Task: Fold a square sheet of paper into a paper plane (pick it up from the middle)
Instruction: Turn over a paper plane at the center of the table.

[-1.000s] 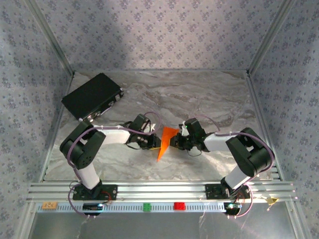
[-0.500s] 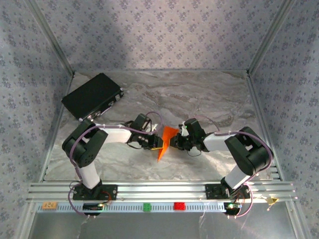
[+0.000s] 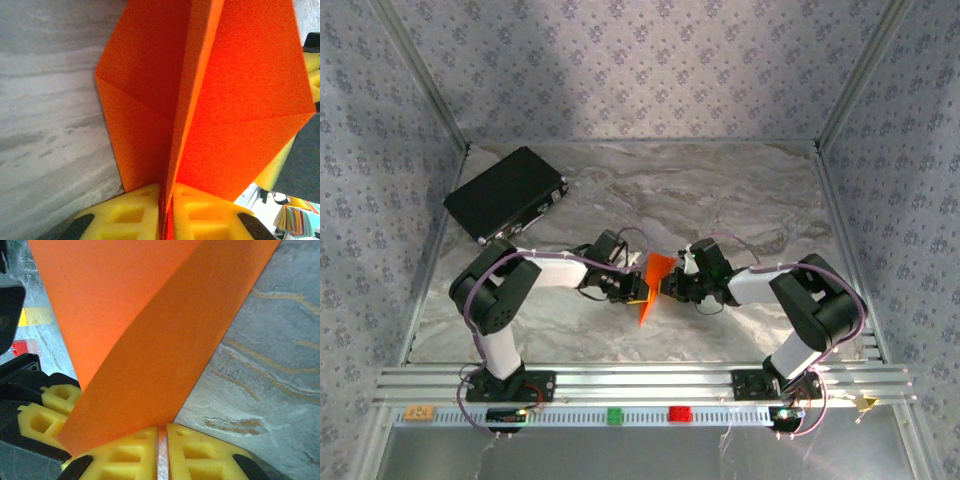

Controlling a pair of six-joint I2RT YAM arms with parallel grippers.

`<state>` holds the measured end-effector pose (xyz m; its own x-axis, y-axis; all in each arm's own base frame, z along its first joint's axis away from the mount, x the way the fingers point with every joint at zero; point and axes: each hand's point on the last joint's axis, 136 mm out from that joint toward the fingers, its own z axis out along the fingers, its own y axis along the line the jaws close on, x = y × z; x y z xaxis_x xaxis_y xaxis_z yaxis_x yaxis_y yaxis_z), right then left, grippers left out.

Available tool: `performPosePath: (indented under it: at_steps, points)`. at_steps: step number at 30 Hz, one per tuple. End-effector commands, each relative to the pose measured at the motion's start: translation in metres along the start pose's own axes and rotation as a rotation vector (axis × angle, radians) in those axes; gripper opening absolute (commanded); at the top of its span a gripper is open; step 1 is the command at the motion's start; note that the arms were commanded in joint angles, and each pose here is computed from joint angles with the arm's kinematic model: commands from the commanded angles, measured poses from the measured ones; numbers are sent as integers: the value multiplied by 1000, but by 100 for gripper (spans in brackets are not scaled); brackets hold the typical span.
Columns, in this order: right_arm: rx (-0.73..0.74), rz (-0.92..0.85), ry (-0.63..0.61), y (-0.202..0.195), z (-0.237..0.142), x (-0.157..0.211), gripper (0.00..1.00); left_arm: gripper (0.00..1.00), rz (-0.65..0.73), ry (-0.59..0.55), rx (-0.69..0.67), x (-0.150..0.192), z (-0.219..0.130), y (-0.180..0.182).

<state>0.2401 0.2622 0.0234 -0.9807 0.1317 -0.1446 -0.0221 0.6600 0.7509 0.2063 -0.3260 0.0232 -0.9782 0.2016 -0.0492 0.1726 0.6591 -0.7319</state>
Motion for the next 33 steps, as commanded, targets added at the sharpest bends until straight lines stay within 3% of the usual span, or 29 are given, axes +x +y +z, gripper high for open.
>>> performPosePath:
  at_steps: [1, 5, 11, 16, 23, 33]
  points:
    - [12, 19, 2, -3, -2, 3, 13, 9, 49, -22, 30, -6, -7, -18]
    - [63, 10, -42, -6, -13, -3, 13, 2, 60, -95, -29, -14, -20, -22]
    - [151, 2, -120, -14, -34, -12, 13, 0, 43, -310, -386, -28, -62, 3]
    - [154, -4, -155, -9, -41, -18, 13, 0, 56, -376, -577, -28, -88, 14]
    - [149, -5, -157, -6, -41, -19, 13, 0, 46, -342, -656, -26, -87, 23]
    - [146, -3, -146, -7, -36, -17, 13, 1, 31, -288, -666, -20, -72, 31]
